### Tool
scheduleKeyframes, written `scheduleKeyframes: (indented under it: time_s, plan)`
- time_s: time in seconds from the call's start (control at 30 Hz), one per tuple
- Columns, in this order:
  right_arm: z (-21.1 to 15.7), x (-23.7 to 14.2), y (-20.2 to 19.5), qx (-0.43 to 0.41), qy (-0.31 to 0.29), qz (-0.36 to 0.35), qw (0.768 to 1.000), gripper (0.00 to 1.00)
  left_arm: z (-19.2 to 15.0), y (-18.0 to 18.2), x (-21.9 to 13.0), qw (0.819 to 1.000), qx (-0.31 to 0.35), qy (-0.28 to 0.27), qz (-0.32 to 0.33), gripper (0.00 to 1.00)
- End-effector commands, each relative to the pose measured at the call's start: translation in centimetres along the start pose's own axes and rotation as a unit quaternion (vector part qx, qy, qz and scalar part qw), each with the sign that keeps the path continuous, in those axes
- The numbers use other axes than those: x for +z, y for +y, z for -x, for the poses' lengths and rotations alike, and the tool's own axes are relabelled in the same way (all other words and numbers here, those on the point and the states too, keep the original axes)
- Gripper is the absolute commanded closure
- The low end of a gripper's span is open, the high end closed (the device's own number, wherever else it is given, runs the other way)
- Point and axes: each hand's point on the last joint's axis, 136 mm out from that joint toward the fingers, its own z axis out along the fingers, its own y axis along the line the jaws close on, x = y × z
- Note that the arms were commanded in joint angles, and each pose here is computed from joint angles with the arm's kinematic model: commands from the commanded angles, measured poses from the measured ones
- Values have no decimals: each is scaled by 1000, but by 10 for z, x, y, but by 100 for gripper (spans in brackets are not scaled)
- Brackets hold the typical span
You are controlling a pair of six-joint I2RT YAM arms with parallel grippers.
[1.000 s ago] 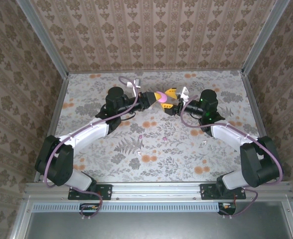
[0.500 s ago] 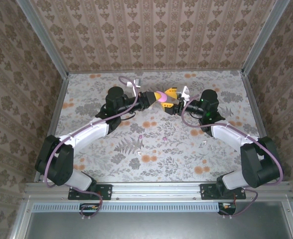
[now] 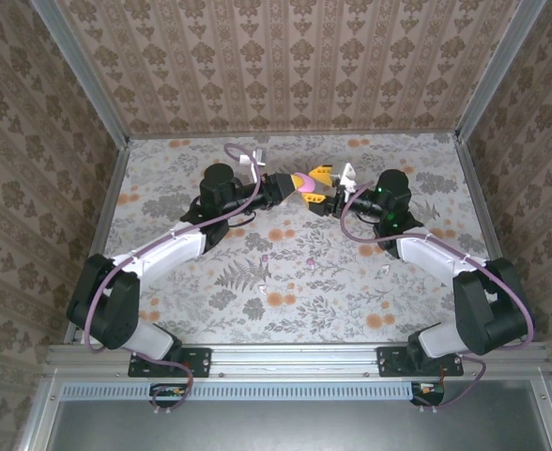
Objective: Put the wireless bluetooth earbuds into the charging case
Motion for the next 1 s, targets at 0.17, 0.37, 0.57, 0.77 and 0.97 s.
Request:
scheduleKeyframes:
  time_s: [0.17, 0.37, 0.57, 0.77, 0.97]
  plan:
    - [23, -6, -2, -43, -20, -24, 999, 55, 9, -12, 1, 1000, 3, -6, -18, 88]
    - [22, -8, 0, -40, -14, -23, 999, 60, 10, -12, 0, 1000, 11, -9, -16, 66]
    - [22, -10, 5, 38, 25, 24, 999, 63, 19, -8, -19, 990, 123, -43, 46, 34]
    - [32, -16, 26, 109, 38, 121, 986, 62, 15, -17, -51, 933, 346, -79, 63, 36]
    - [44, -20, 38, 125, 39, 171, 977, 62, -22, -33, -59, 877, 480, -14, -21, 37]
